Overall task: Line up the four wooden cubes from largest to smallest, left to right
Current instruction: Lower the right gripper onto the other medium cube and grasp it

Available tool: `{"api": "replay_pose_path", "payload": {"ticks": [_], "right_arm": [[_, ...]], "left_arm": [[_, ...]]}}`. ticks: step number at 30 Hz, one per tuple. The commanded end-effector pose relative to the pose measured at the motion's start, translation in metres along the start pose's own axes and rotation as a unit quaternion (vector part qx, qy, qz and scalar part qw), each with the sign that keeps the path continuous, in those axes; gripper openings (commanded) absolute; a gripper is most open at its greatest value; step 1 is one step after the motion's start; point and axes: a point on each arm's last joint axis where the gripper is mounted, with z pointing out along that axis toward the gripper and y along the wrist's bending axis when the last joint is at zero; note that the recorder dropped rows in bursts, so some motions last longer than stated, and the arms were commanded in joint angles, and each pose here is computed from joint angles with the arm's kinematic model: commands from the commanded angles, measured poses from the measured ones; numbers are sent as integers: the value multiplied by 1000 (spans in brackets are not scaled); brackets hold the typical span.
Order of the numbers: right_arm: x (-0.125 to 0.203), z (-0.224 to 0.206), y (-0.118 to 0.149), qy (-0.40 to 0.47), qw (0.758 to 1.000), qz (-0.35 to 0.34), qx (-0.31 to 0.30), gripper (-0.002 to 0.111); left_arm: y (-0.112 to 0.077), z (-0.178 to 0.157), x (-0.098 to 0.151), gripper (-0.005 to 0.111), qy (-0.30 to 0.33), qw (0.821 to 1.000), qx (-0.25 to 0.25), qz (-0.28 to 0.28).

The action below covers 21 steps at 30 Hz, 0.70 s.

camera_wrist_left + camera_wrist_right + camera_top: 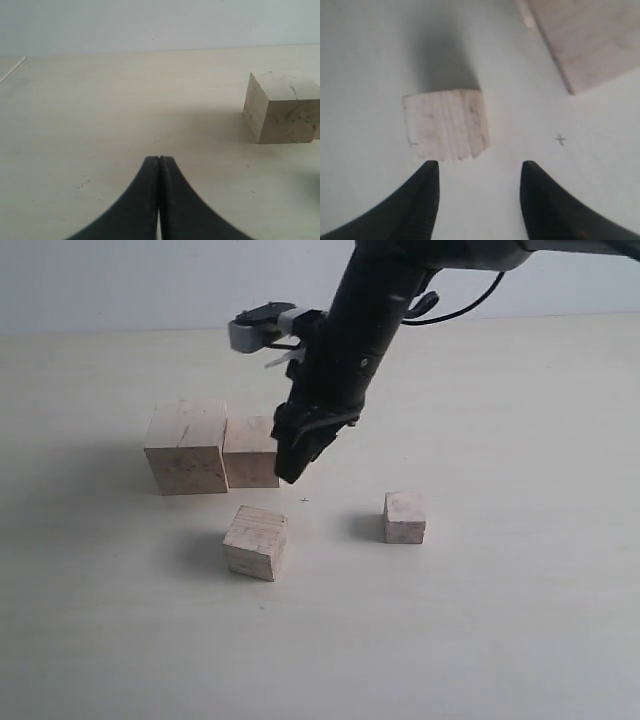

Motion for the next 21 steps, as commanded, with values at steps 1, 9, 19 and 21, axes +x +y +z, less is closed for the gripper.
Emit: {"api": "replay_pose_path", "payload": {"ticks": [1, 9, 19, 21], "right_arm": [[-12, 16, 38, 36, 998, -51, 6, 49], [-14, 21, 47, 57, 997, -44, 29, 73], [-16, 40, 43, 49, 996, -71, 3, 79], [-15, 44, 39, 55, 996, -74, 12, 79]], "left_arm": [[0, 0, -1, 0, -7, 1000, 1, 2], [0, 0, -1, 0, -7, 1000, 1, 2], [0, 0, -1, 0, -7, 1000, 1, 2], [0, 0, -1, 0, -7, 1000, 1, 2]]}}
